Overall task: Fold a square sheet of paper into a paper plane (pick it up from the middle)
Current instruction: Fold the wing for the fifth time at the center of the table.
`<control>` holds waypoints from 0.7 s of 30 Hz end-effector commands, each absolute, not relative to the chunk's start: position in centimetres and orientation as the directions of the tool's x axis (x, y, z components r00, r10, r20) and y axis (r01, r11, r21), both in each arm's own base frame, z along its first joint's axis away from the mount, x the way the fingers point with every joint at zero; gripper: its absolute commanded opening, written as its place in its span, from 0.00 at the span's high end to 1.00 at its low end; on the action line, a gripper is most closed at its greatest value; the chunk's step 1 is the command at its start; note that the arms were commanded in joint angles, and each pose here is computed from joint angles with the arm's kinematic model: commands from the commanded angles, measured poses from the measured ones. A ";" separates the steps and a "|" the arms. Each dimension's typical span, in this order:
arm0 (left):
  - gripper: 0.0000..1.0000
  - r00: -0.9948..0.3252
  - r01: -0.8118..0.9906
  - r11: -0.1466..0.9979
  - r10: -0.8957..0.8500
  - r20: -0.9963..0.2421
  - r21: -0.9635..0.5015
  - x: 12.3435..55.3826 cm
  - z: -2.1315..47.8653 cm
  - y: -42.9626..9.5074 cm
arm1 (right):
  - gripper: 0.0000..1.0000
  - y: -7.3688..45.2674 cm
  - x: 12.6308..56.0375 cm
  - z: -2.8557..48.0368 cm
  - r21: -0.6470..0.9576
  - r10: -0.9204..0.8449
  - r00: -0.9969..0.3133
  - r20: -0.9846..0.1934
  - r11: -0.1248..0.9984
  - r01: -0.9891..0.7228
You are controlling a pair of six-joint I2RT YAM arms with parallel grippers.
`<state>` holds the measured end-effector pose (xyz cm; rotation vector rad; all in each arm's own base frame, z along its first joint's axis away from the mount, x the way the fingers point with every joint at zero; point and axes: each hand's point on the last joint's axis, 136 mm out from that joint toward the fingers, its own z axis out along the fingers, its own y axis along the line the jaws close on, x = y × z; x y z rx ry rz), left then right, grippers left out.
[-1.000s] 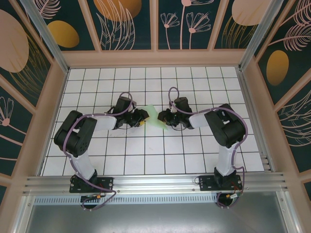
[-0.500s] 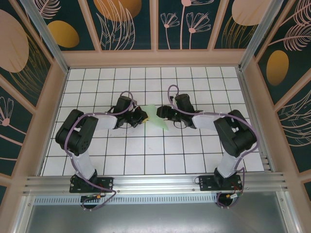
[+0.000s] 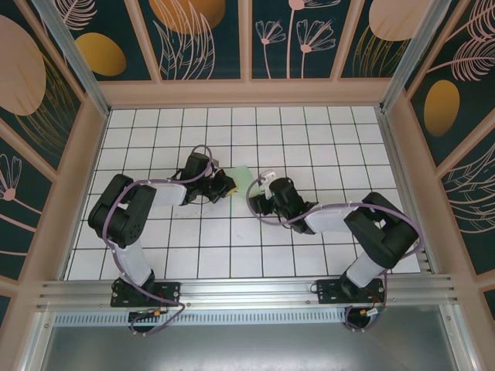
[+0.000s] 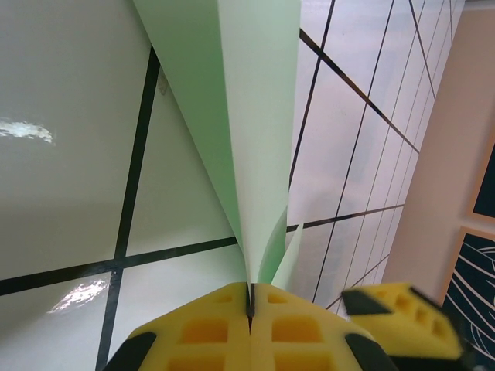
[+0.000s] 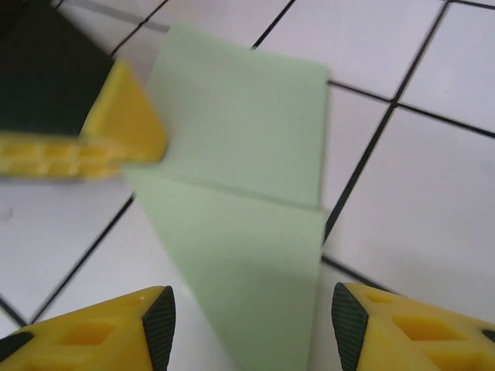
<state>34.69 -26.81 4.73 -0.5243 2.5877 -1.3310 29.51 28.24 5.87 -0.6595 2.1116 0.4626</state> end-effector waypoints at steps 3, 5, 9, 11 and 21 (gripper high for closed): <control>1.00 -0.925 -0.204 0.517 -0.380 -0.010 -0.831 35.2 6.2 -27.5 | 0.43 30.1 30.2 8.0 -0.102 -0.379 -0.271 -0.885 0.724 -0.682; 1.00 -0.925 -0.206 0.518 -0.379 -0.007 -0.830 35.1 6.2 -27.5 | 0.44 30.6 30.1 7.6 -0.141 -0.407 -0.235 -0.883 0.706 -0.694; 1.00 -0.924 -0.210 0.519 -0.382 -0.006 -0.829 35.2 6.4 -27.5 | 0.53 31.4 30.6 6.8 -0.231 -0.467 -0.173 -0.867 0.685 -0.691; 1.00 -0.923 -0.216 0.519 -0.385 0.000 -0.827 35.2 6.2 -27.5 | 0.57 31.8 30.6 6.4 -0.265 -0.489 -0.146 -0.860 0.672 -0.692; 0.99 -0.921 -0.225 0.522 -0.390 0.005 -0.823 35.2 6.3 -27.4 | 0.63 32.2 32.0 6.1 -0.354 -0.503 -0.065 -0.862 0.688 -0.634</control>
